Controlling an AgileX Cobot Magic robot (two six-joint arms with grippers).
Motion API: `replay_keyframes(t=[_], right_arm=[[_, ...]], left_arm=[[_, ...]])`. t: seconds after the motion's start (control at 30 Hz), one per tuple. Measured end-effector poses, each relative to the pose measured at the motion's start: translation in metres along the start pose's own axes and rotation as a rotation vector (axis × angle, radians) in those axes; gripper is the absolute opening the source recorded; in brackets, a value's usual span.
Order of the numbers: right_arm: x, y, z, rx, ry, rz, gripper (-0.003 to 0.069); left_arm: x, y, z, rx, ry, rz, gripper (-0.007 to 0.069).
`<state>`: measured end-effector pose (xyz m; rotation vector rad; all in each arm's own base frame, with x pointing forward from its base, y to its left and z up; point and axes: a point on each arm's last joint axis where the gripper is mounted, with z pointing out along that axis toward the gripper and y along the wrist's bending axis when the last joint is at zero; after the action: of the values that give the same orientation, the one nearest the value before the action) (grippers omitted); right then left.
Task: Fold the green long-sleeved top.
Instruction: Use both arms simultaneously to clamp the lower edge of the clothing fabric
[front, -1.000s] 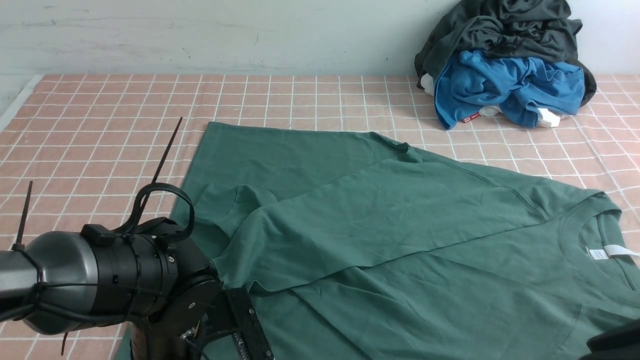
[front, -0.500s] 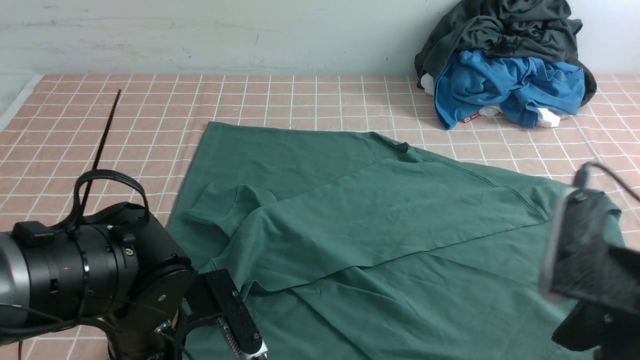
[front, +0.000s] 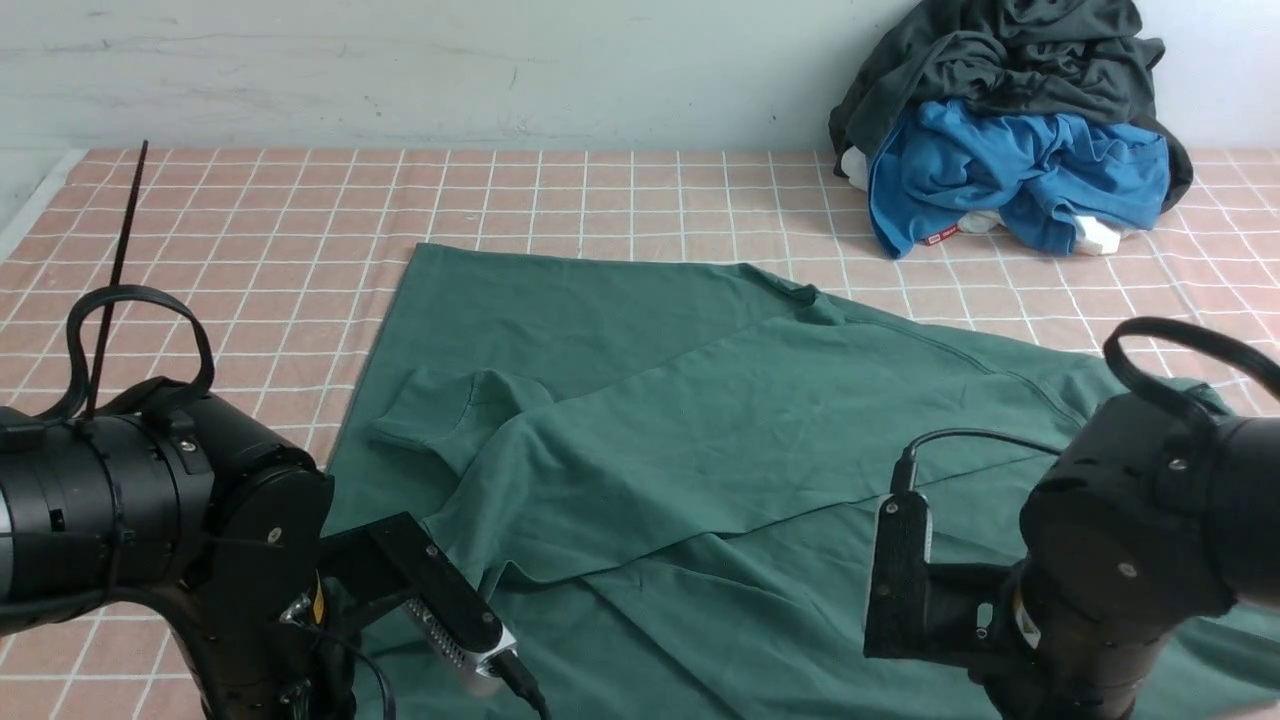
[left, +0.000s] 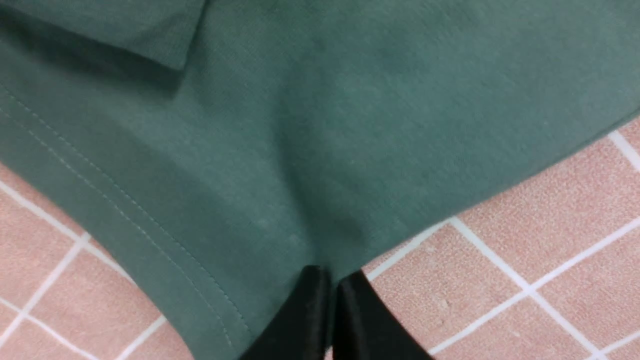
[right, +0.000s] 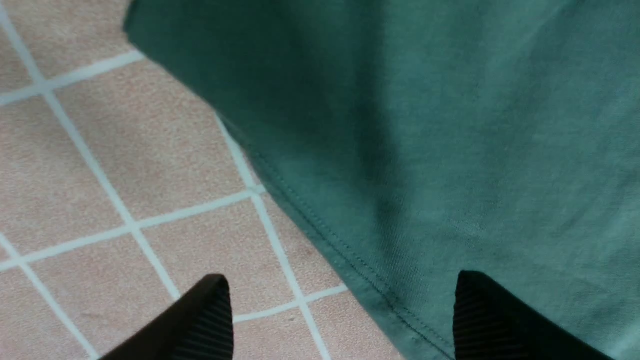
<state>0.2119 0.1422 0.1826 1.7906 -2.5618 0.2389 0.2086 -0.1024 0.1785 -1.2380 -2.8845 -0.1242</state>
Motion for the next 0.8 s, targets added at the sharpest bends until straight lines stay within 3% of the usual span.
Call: replay_keyframes(t=[0.6,0.8], right_arm=[[0.018,-0.028,0.007,-0.041,-0.052,0.089,0.0516],[0.034,-0.021,0.024,-0.080,-0.021,0.026,0.0516]], left_arm=[[0.001,0.000,0.000,0.003,0.010,0.043,0.0000],[0.000,0.000,0.000,0.001,0.003,0.044,0.0000]])
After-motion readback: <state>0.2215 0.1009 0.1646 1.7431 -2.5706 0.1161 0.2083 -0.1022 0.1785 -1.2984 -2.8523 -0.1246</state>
